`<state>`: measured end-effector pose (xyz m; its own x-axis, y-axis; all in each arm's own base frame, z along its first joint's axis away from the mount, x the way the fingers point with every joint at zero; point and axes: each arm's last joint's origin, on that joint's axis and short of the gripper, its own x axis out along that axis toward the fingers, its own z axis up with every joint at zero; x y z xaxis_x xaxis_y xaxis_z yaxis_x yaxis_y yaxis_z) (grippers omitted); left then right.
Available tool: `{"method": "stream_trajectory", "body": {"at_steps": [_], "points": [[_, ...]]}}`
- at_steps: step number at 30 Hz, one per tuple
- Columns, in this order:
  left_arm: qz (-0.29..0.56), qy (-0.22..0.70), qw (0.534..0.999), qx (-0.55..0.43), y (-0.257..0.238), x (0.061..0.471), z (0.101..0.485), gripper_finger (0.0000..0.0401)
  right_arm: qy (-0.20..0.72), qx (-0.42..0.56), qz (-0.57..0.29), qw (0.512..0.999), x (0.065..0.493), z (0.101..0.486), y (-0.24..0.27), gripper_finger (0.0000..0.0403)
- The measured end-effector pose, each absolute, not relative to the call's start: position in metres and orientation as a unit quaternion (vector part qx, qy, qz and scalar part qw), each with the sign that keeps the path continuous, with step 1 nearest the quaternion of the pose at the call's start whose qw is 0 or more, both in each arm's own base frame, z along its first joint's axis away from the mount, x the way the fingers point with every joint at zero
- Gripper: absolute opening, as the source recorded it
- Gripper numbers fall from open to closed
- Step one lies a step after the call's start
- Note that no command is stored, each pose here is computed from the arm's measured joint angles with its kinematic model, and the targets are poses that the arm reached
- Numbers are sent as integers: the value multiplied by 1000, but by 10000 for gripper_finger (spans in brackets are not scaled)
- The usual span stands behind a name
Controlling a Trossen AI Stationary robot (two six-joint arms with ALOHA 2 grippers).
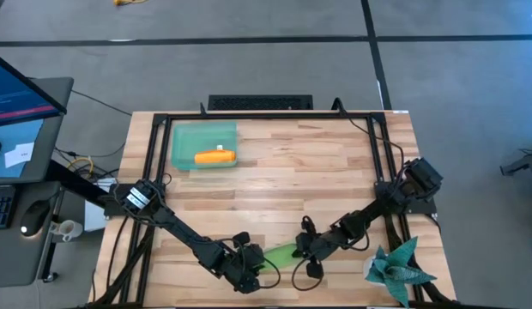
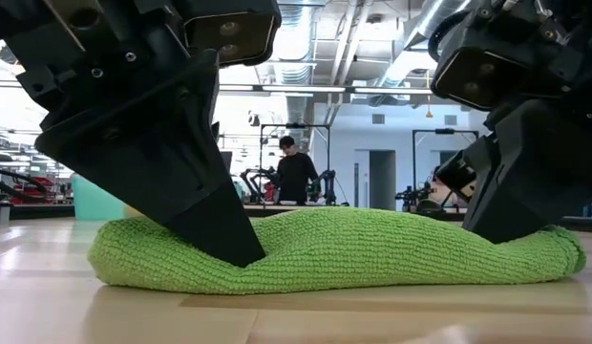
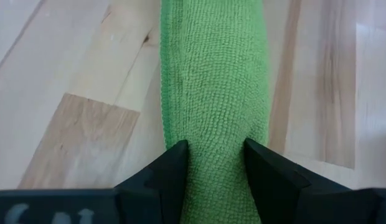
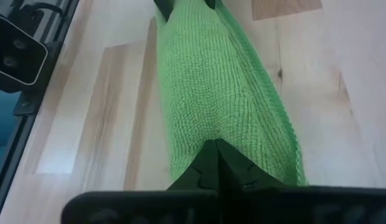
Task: Roll microfiber towels into tight, uniform cylinder then place into a basket
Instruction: Roll the green microfiber cloth
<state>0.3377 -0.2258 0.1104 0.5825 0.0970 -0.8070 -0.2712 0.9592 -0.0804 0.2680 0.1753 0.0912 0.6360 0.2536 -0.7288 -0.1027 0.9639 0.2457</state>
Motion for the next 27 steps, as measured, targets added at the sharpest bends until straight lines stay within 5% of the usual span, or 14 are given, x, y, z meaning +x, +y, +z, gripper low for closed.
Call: {"method": "stream_trajectory", "body": {"at_steps": [17,27], "points": [[118,477,871,22,-192,348,109,148,420,128,62,896,272,89,167,14],[31,527,847,64,-167,357,118,148,421,138,50,895,273,92,163,15]]}}
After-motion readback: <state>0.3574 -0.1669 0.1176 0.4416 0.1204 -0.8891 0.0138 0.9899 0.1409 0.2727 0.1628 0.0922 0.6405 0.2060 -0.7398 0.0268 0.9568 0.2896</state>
